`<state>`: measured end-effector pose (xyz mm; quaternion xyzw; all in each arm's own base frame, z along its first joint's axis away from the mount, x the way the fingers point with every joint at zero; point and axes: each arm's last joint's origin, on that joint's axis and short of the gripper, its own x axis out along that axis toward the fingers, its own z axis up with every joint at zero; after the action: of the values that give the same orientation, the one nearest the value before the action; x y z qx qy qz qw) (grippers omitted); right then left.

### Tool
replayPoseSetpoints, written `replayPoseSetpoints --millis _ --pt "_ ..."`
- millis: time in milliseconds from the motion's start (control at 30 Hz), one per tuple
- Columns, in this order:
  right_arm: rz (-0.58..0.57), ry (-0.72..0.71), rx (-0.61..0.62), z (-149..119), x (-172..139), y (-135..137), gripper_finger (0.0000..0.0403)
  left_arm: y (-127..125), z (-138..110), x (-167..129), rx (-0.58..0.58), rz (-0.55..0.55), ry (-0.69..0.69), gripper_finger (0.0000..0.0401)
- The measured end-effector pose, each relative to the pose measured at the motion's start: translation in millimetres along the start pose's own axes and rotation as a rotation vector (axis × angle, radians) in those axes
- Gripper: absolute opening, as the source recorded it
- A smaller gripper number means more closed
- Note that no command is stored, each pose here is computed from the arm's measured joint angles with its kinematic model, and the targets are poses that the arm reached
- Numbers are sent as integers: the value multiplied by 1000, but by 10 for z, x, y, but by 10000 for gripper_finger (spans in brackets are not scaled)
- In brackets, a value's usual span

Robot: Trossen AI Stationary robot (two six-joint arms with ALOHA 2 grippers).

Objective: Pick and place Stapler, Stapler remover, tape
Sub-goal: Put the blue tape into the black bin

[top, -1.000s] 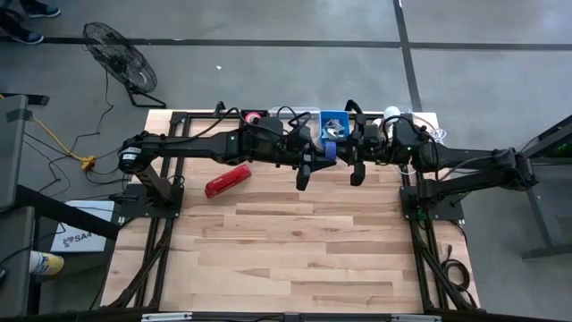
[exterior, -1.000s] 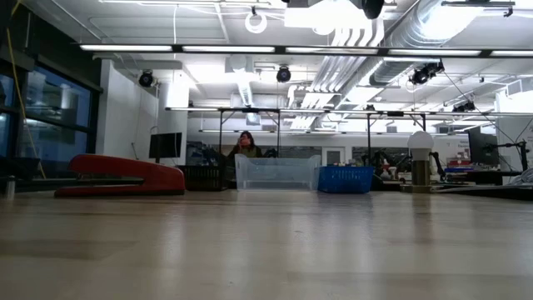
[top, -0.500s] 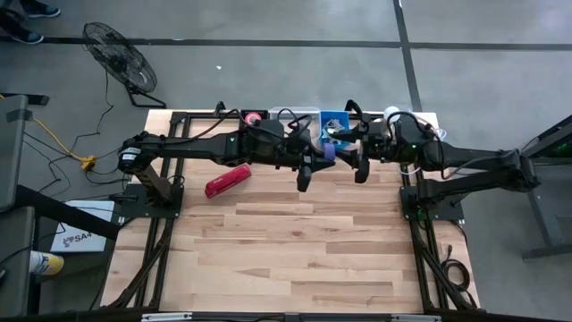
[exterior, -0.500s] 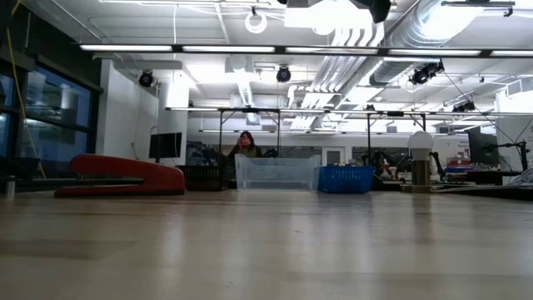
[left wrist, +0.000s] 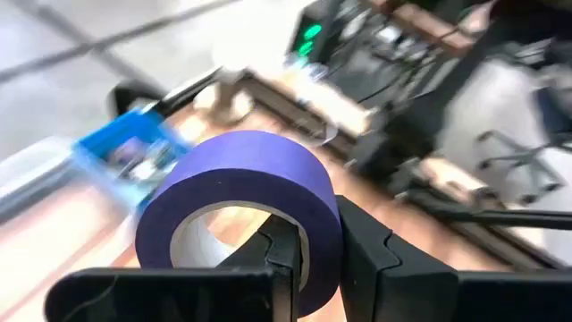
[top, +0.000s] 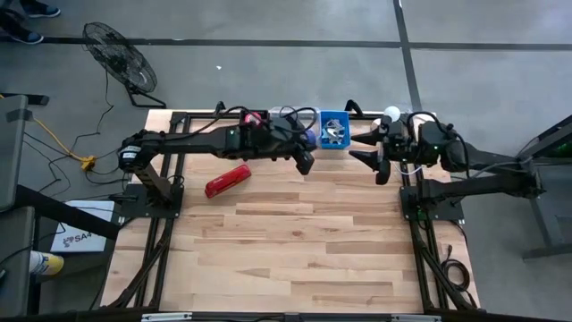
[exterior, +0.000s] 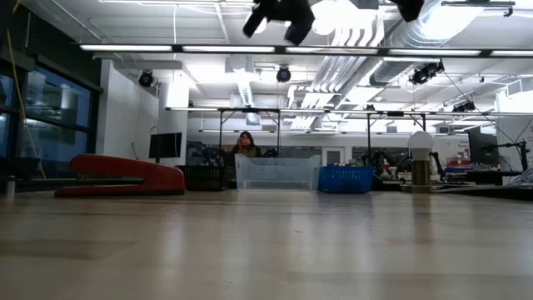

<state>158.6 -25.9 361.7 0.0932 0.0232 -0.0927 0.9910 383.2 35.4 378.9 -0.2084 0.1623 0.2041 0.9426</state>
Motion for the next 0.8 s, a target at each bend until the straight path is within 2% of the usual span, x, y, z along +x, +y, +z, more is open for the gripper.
replayPoseSetpoints --millis 167,400,567,800 --pt "-63 26 -2 -23 -123 -24 218 307 -5 47 -37 114 108 38" --pt "-181 24 -13 -34 -153 -60 218 875 121 91 -52 151 228 38" --pt "-275 6 -16 -28 -159 -86 218 1404 75 174 -100 134 289 38" --pt "-374 -12 -13 -24 -167 -114 217 2112 -276 326 -255 -5 298 38"
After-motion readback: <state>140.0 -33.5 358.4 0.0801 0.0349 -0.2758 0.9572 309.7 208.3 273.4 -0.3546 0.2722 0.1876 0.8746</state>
